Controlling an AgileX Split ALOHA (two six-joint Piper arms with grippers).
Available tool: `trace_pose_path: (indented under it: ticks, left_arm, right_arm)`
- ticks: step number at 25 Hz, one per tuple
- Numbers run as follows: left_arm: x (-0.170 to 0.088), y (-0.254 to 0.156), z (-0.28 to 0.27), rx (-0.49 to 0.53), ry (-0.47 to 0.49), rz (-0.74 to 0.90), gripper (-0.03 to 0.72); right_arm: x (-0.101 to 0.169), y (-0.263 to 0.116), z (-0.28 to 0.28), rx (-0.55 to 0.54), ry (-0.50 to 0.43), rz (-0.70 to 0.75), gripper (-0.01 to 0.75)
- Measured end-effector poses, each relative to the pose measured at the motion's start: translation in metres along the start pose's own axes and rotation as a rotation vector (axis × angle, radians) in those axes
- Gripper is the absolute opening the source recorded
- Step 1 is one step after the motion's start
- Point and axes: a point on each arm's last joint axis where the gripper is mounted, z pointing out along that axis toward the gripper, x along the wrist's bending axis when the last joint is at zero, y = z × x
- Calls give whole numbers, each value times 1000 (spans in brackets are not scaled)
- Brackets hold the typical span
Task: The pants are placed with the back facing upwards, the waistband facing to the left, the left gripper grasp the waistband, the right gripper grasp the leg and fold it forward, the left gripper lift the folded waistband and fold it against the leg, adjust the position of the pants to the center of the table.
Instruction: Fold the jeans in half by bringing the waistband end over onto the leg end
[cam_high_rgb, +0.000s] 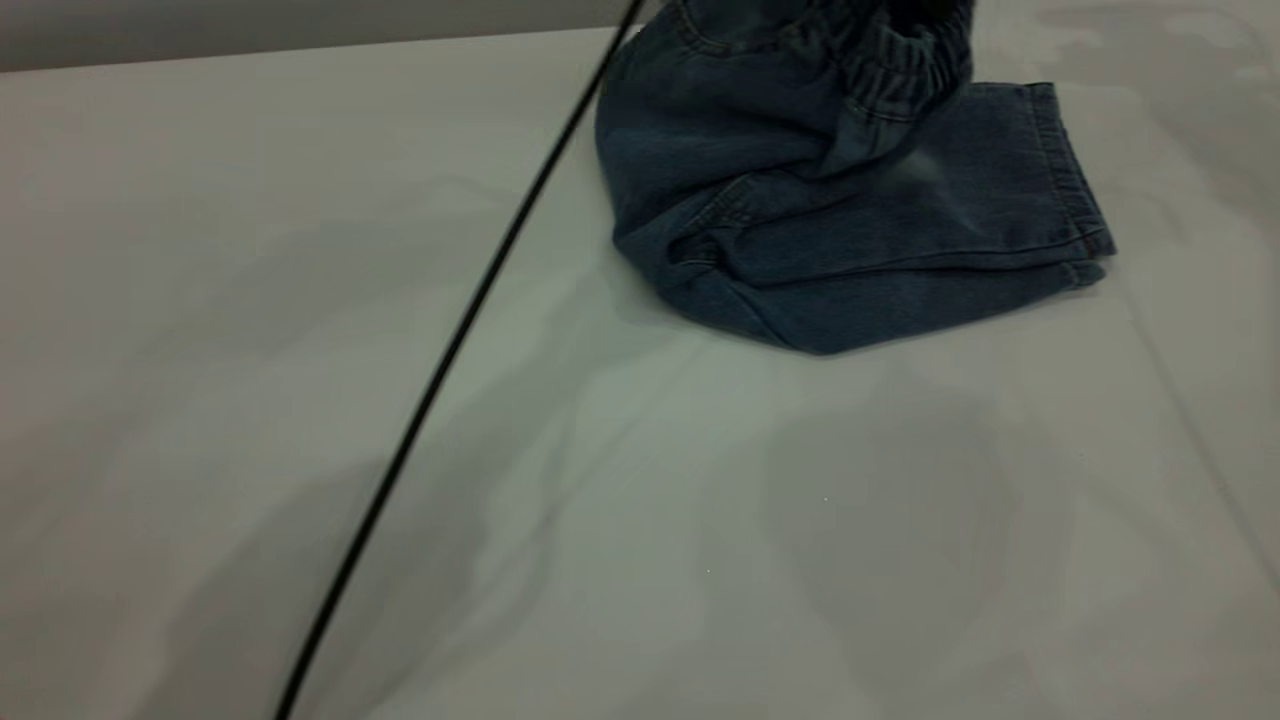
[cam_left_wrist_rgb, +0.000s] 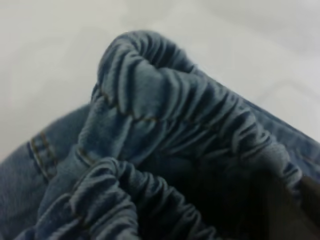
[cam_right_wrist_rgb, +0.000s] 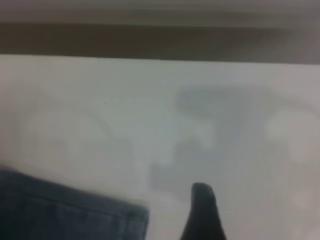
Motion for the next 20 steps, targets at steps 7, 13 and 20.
trace_pose_path:
  ticks: [7, 13, 20]
  left_arm:
    - [-5, 13, 4, -111, 69, 10, 407]
    - [-1, 31, -14, -179, 111, -10, 522]
    - [-2, 54, -77, -37, 147, -28, 524]
  right_arm:
    - [0, 0, 0, 0, 0, -7, 442]
    - [0, 13, -24, -88, 14, 3, 442]
    - [10, 32, -108, -266, 138, 22, 432]
